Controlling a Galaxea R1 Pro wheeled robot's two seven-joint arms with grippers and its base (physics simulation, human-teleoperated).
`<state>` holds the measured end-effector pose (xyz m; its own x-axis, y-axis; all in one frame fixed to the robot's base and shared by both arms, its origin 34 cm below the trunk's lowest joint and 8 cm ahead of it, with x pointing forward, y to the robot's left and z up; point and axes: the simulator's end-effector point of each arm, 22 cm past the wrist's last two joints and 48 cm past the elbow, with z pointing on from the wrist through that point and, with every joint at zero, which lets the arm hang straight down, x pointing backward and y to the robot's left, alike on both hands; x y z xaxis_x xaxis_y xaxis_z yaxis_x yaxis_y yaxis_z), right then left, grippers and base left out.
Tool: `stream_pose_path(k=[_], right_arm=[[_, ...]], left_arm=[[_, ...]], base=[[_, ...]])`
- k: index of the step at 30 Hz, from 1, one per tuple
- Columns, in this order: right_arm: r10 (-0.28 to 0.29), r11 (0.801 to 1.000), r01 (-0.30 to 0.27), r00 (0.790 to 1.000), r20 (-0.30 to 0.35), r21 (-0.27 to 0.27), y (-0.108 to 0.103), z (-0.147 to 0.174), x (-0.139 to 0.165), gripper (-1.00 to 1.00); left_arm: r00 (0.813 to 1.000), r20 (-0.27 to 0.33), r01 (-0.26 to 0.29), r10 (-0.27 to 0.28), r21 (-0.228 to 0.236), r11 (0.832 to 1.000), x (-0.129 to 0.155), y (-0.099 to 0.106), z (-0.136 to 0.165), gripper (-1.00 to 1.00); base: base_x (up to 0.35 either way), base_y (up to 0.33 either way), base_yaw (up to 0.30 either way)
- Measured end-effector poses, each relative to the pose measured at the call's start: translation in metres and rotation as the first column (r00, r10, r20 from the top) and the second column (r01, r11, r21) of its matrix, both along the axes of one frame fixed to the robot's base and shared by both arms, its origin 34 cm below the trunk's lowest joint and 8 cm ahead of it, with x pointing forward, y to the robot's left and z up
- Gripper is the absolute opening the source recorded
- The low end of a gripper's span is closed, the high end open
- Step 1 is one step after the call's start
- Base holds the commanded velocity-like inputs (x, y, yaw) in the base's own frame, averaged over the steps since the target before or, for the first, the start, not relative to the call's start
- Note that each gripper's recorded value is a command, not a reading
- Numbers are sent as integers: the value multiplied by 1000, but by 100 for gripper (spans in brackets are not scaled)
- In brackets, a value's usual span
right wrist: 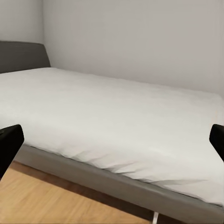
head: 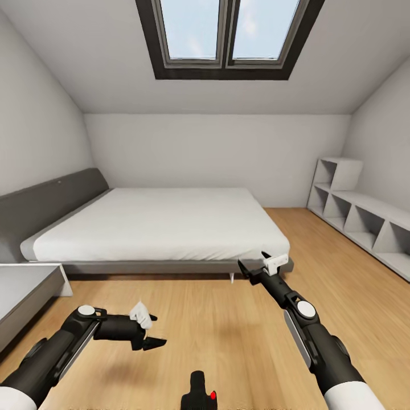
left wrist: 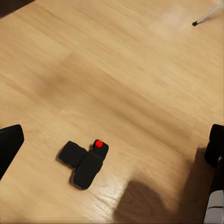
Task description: Attach the digital camera to the camera tripod in the bedroom.
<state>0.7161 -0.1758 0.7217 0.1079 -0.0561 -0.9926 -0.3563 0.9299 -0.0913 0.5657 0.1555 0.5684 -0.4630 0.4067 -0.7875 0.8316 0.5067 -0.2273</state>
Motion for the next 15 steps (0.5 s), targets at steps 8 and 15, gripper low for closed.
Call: stream_pose_path(k=[8, 15], right_arm=[[-1, 1000, 1, 1000, -3, 0, 0, -19, -4, 100], [-2, 1000, 2, 1000, -5, 0, -1, -36, -8, 100]], left_arm=[[1000, 0, 10, -10, 8, 1000, -7, 5, -33, 100], [999, -20, 32, -32, 27, 999, -21, 9, -74, 100]], base=[[0, 0, 0], [0, 0, 0]])
